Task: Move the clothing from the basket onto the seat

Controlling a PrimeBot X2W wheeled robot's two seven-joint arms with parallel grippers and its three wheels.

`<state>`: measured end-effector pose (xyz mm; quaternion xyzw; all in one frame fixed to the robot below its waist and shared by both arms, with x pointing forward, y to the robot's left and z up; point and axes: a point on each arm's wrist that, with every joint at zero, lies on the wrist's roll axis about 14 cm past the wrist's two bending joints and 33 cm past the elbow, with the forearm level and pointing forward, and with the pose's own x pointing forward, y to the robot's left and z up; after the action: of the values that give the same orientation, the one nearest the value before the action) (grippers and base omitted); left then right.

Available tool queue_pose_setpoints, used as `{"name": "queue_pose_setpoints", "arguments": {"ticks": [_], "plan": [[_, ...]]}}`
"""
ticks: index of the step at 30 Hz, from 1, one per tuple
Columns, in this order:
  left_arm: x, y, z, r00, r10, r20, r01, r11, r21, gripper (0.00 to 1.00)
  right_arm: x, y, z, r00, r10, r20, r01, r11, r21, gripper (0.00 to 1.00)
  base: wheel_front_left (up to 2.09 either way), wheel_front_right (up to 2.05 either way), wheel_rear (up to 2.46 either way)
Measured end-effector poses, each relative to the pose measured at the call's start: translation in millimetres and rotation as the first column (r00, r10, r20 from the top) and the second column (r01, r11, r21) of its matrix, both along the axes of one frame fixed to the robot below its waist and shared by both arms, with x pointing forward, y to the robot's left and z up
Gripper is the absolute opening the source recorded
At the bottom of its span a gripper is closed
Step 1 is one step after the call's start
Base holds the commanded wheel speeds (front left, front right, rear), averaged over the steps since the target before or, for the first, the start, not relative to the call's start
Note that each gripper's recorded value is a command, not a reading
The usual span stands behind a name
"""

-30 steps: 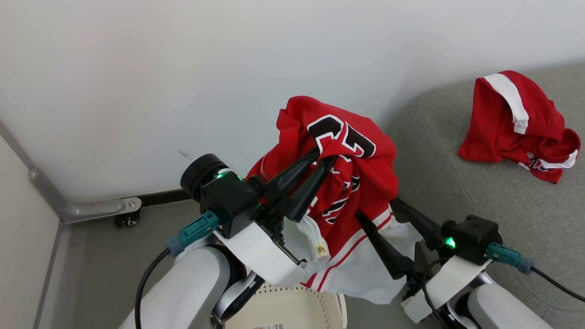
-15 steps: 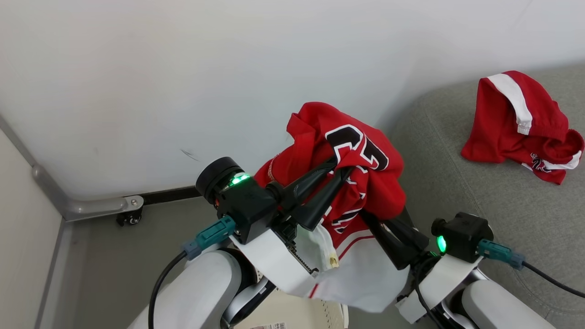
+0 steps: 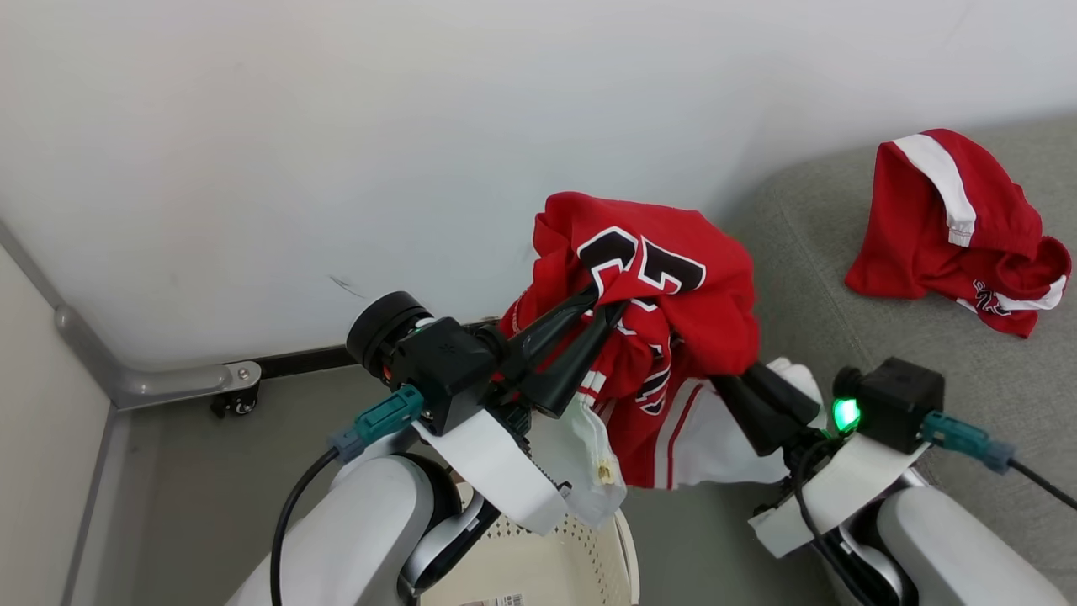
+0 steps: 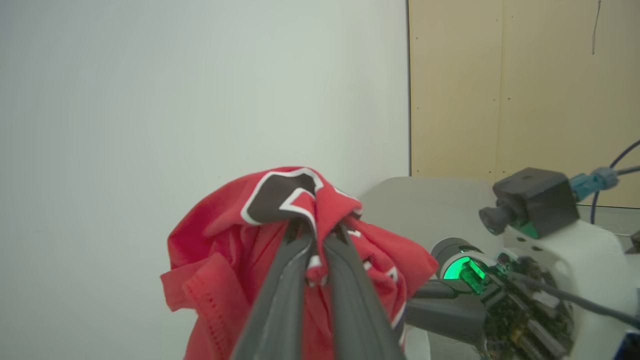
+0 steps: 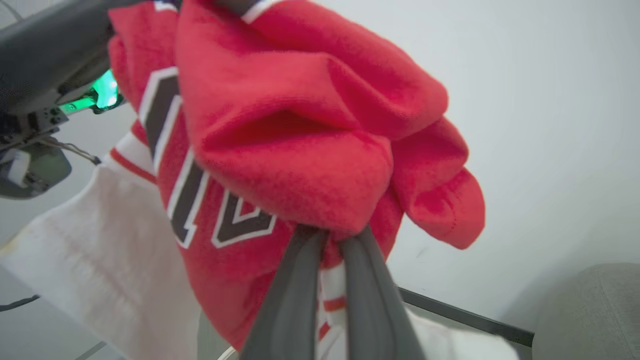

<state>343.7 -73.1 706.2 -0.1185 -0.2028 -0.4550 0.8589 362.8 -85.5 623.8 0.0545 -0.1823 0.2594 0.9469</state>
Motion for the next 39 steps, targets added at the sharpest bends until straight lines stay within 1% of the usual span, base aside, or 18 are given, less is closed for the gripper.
{"name": "queue_pose_setpoints", "arguments": {"ticks": [1, 2, 3, 4, 15, 24, 31, 39], "plan": [[0.2, -0.2, -0.4, 1.0, 0.0, -0.001, 0.0, 1.0, 0.001, 0.51, 0.7, -3.4, 3.1, 1.0, -0.01, 0.008, 0.01, 1.0, 0.004, 0.0, 0.0, 0.0, 0.0], [0.4, -0.5, -1.1, 1.0, -0.001, -0.003, 0.001, 1.0, 0.002, 0.61, 1.1, -6.3, 6.0, 1.0, -0.019, 0.016, 0.019, 1.0, 0.009, 0.0, 0.0, 0.0, 0.0], [0.7, -0.7, -1.8, 1.0, -0.001, -0.004, 0.001, 1.0, 0.004, 0.89, 1.4, -9.1, 9.0, 0.999, -0.027, 0.025, 0.027, 1.0, 0.014, 0.0, 0.0, 0.0, 0.0], [1.3, -0.7, -3.0, 1.0, 0.0, -0.008, 0.0, 1.0, 0.005, 1.0, 1.7, -11.7, 11.5, 0.999, -0.035, 0.031, 0.035, 0.999, 0.018, 0.0, 0.0, 0.0, 0.0], [3.6, -2.3, -12.2, 0.999, -0.004, -0.051, 0.004, 1.0, 0.001, 1.0, 2.6, -36.5, 29.4, 0.989, -0.117, 0.093, 0.115, 0.993, 0.022, 0.0, 0.0, 0.0, 0.0], [4.4, -6.5, -16.6, 0.997, -0.02, -0.069, 0.02, 1.0, -0.002, 1.0, 2.0, -45.7, 32.0, 0.984, -0.148, 0.103, 0.146, 0.989, 0.027, 0.0, 0.0, 0.0, 0.0], [6.6, -11.7, -20.4, 0.996, -0.037, -0.081, 0.037, 0.999, -0.003, 1.0, 0.9, -51.2, 27.1, 0.982, -0.167, 0.093, 0.166, 0.986, 0.021, 0.0, 0.0, 0.0, 0.0], [7.8, -20.1, -24.5, 0.994, -0.064, -0.093, 0.064, 0.998, -0.003, 1.0, -0.7, -70.3, 29.0, 0.968, -0.228, 0.104, 0.228, 0.974, 0.015, 0.0, 0.0, 0.0, 0.0]]}}
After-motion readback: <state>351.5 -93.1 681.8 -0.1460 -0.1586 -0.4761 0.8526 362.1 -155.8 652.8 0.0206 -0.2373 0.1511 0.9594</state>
